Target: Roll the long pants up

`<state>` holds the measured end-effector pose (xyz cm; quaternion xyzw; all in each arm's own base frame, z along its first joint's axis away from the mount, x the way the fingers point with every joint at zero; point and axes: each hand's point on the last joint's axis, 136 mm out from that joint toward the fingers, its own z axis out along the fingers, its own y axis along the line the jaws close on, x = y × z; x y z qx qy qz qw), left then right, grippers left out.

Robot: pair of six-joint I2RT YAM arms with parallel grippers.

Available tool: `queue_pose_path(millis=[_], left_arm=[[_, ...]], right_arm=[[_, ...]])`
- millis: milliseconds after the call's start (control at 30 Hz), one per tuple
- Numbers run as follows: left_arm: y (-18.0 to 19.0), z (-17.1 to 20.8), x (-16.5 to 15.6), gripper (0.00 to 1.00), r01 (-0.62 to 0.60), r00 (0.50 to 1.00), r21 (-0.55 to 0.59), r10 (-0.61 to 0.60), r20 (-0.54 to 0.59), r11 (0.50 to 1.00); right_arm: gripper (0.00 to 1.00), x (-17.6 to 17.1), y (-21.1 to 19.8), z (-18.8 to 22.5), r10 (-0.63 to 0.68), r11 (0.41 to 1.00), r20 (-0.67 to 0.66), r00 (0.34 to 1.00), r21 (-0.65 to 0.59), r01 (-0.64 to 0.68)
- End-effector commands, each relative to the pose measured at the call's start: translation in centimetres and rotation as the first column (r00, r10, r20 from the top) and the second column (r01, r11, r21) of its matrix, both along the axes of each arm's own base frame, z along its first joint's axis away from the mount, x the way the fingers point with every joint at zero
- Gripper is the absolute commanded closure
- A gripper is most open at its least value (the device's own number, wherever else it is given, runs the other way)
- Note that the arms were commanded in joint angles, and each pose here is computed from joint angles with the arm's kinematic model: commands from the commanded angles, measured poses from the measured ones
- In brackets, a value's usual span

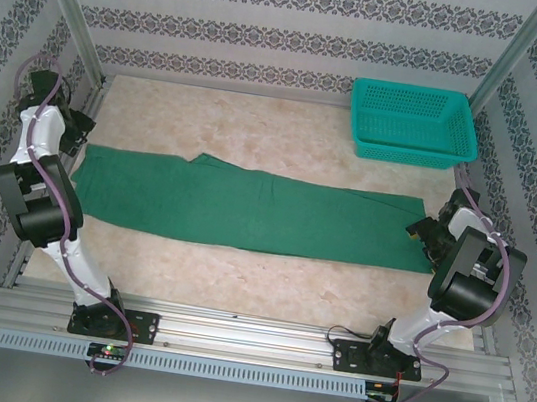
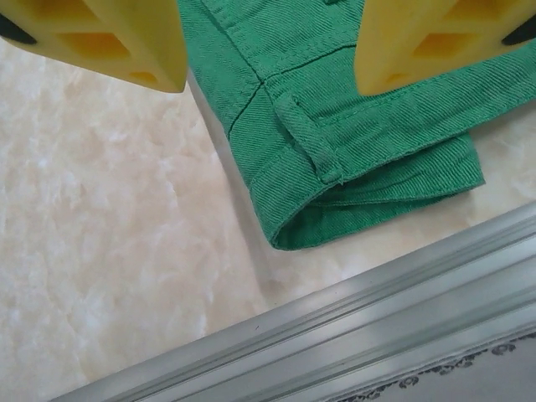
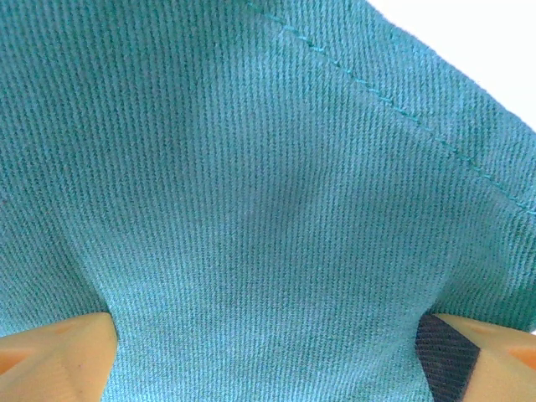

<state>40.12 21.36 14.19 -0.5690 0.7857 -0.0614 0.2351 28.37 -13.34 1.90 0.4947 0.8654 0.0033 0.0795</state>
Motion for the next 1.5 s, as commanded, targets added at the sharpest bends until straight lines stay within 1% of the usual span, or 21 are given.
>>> queue_pose_path(millis=[0, 100, 233, 300, 367, 467, 600, 700, 767, 833, 867, 900, 967, 1033, 1167, 1233, 1300, 1400, 1467], left_arm=[[-0.3, 1.8, -1.2, 0.42, 0.042, 0.999, 0.064, -0.042, -0.014, 0.997], [-1.0, 0.1, -1.5, 0.40, 0.089, 0.995, 0.051, -0.087, -0.040, 0.995], [-0.6, -4.6, -1.3, 0.41, 0.104, 0.988, 0.028, -0.100, -0.116, 0.994], [-0.5, -6.7, -0.8, 0.43, 0.115, 0.982, 0.005, -0.113, -0.151, 0.993], [-0.3, -8.2, -0.9, 0.46, 0.110, 0.974, -0.008, -0.109, -0.197, 0.994], [0.0, -8.9, -1.9, 0.46, 0.087, 0.967, 0.018, -0.080, -0.241, 0.996], [0.0, -10.0, -4.7, 0.45, 0.064, 0.948, 0.045, -0.046, -0.315, 0.997], [-0.9, -11.5, -5.9, 0.45, 0.072, 0.940, 0.015, -0.063, -0.336, 0.997], [-1.8, -12.9, -6.4, 0.53, 0.077, 0.938, -0.025, -0.081, -0.337, 0.997], [-2.8, -14.5, -7.4, 0.69, 0.081, 0.928, -0.060, -0.098, -0.358, 0.995], [-3.2, -15.0, -8.0, 0.89, 0.082, 0.923, -0.074, -0.103, -0.370, 0.994], [-3.6, -15.4, -8.8, 1.00, 0.078, 0.919, -0.079, -0.102, -0.382, 0.994], [-4.1, -15.6, -10.4, 1.00, 0.063, 0.914, -0.064, -0.083, -0.397, 0.996], [-4.0, -15.0, -11.9, 1.00, 0.044, 0.913, -0.019, -0.048, -0.405, 0.999], [-3.2, -13.0, -13.4, 1.00, 0.000, 0.914, 0.047, 0.019, -0.406, 0.999], [-2.8, -11.9, -13.3, 1.00, -0.015, 0.926, 0.065, 0.038, -0.376, 0.998], [-2.0, -11.0, -13.6, 1.00, -0.038, 0.922, 0.091, 0.070, -0.382, 0.995], [-0.3, -10.5, -13.1, 1.00, -0.099, 0.933, 0.083, 0.122, -0.339, 0.992], [1.1, -10.4, -11.9, 1.00, -0.136, 0.941, 0.054, 0.146, -0.305, 0.989]], right_arm=[[0.05, 0.2, -0.1, 0.7, 0.012, 1.000, 0.014, 1.000, -0.008, -0.011], [0.05, -0.1, -0.1, 1.2, 0.015, 1.000, 0.020, 1.000, -0.013, -0.014], [0.05, -0.4, 0.2, 1.6, 0.019, 1.000, 0.025, 0.999, -0.006, -0.019], [0.05, -0.5, 0.4, 2.0, 0.025, 1.000, 0.037, 0.999, -0.009, -0.024], [0.05, -0.6, 0.3, 2.4, 0.025, 1.000, 0.046, 0.999, -0.017, -0.024], [0.05, -0.5, 0.7, 2.8, 0.028, 1.000, 0.067, 0.997, -0.006, -0.027], [0.06, -0.3, 1.3, 3.0, 0.042, 0.999, 0.072, 0.996, 0.010, -0.043], [0.06, 0.0, 1.4, 3.1, 0.051, 0.999, 0.079, 0.996, 0.009, -0.051], [0.06, 0.1, 1.4, 3.1, 0.058, 0.998, 0.075, 0.996, 0.007, -0.059], [0.06, 0.2, 1.4, 3.1, 0.062, 0.998, 0.071, 0.996, 0.008, -0.063], [0.06, 0.3, 1.3, 3.1, 0.064, 0.998, 0.072, 0.995, 0.006, -0.064], [0.06, 0.3, 1.2, 3.1, 0.066, 0.998, 0.073, 0.995, 0.003, -0.066], [0.06, 0.5, 1.1, 3.3, 0.072, 0.997, 0.069, 0.995, -0.002, -0.072], [0.06, 0.6, 0.9, 3.5, 0.075, 0.997, 0.066, 0.995, -0.007, -0.074], [0.06, 0.6, 0.6, 3.8, 0.074, 0.997, 0.065, 0.995, -0.018, -0.073], [0.06, 0.6, 0.5, 4.0, 0.068, 0.998, 0.073, 0.995, -0.014, -0.067], [0.06, 0.5, 0.3, 4.2, 0.063, 0.998, 0.076, 0.995, -0.015, -0.062], [0.06, 0.2, -0.1, 4.3, 0.055, 0.998, 0.075, 0.996, -0.025, -0.053], [0.06, 0.1, -0.3, 4.3, 0.046, 0.999, 0.077, 0.996, -0.017, -0.044]])
